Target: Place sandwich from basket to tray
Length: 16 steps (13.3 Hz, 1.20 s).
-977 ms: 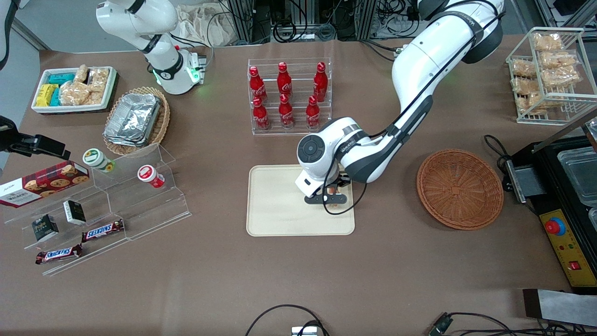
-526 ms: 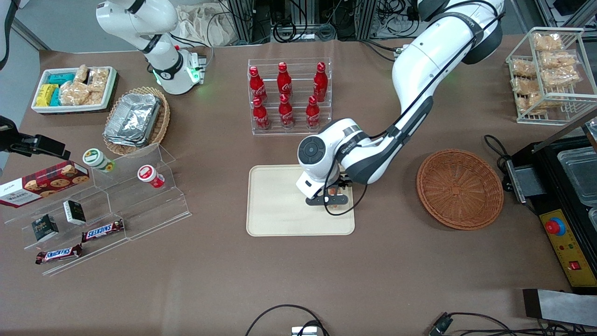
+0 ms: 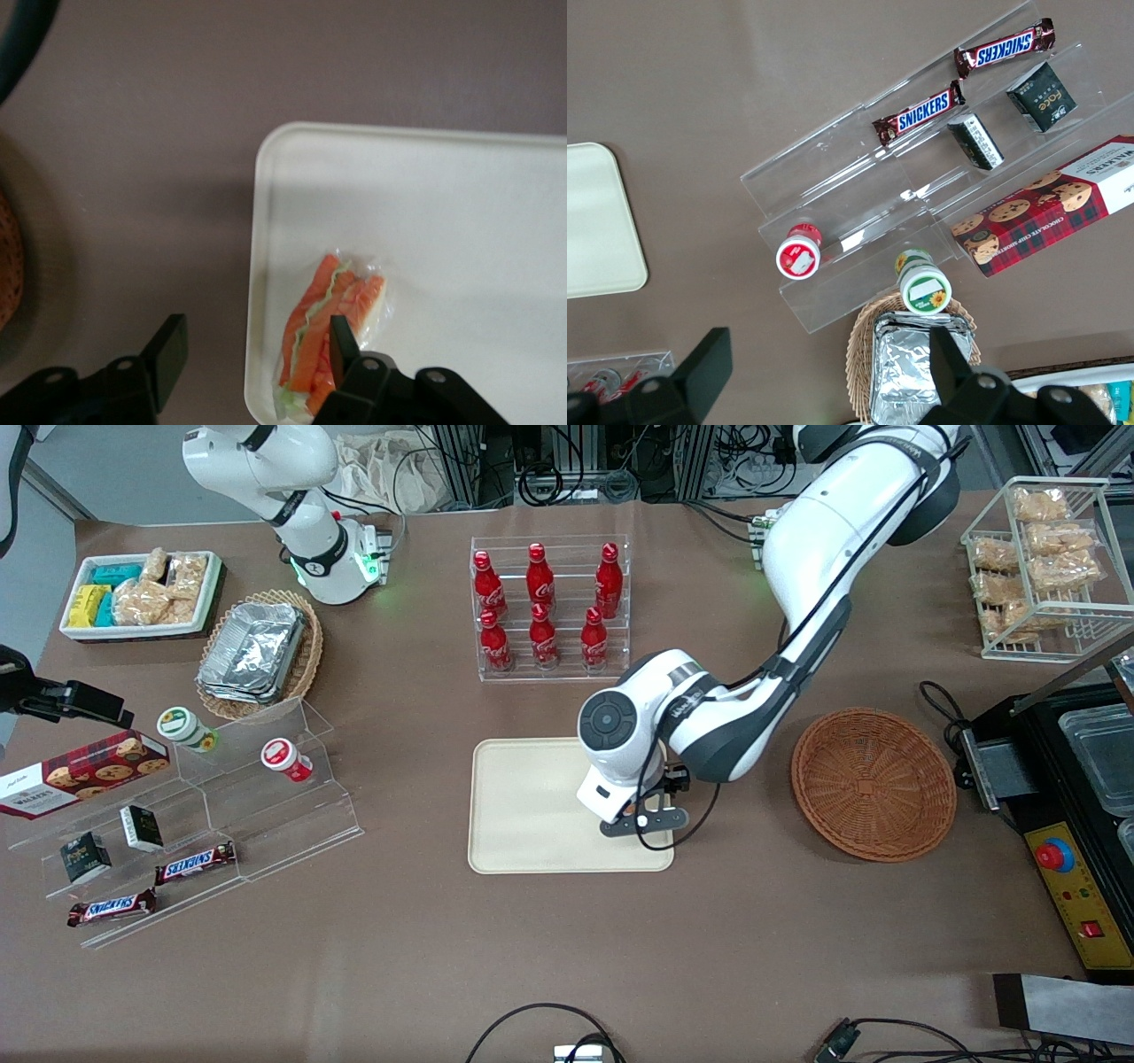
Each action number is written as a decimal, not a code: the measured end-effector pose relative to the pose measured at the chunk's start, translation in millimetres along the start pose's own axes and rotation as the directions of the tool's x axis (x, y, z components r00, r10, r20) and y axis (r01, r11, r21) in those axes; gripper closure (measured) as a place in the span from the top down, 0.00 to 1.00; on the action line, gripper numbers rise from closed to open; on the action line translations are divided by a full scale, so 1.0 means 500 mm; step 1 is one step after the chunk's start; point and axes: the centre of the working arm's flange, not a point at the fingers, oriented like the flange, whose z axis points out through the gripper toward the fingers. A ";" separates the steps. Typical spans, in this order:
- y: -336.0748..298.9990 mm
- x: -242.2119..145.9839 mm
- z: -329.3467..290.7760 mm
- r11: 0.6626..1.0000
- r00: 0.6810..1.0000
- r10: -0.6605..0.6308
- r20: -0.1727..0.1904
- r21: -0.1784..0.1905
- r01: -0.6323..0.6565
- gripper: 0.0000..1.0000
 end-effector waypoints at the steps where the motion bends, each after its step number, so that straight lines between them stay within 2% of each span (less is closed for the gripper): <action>1: -0.013 0.012 -0.028 1.000 1.000 -0.027 -0.016 -0.009 0.027 0.75; 4: -0.059 0.037 -0.104 0.995 0.994 -0.103 -0.041 -0.004 0.103 0.77; 6: -0.125 0.074 -0.141 0.986 0.986 -0.163 -0.045 0.008 0.164 0.96; 7: -0.169 0.096 -0.162 0.980 0.979 -0.199 -0.048 0.009 0.200 1.00; 11: -0.313 0.151 -0.235 0.952 0.951 -0.305 -0.052 -0.020 0.304 1.00; 14: -0.337 0.154 -0.233 0.961 0.961 -0.275 -0.030 0.003 0.275 1.00; 16: -0.371 0.164 -0.243 0.970 0.971 -0.241 0.002 -0.024 0.241 1.00</action>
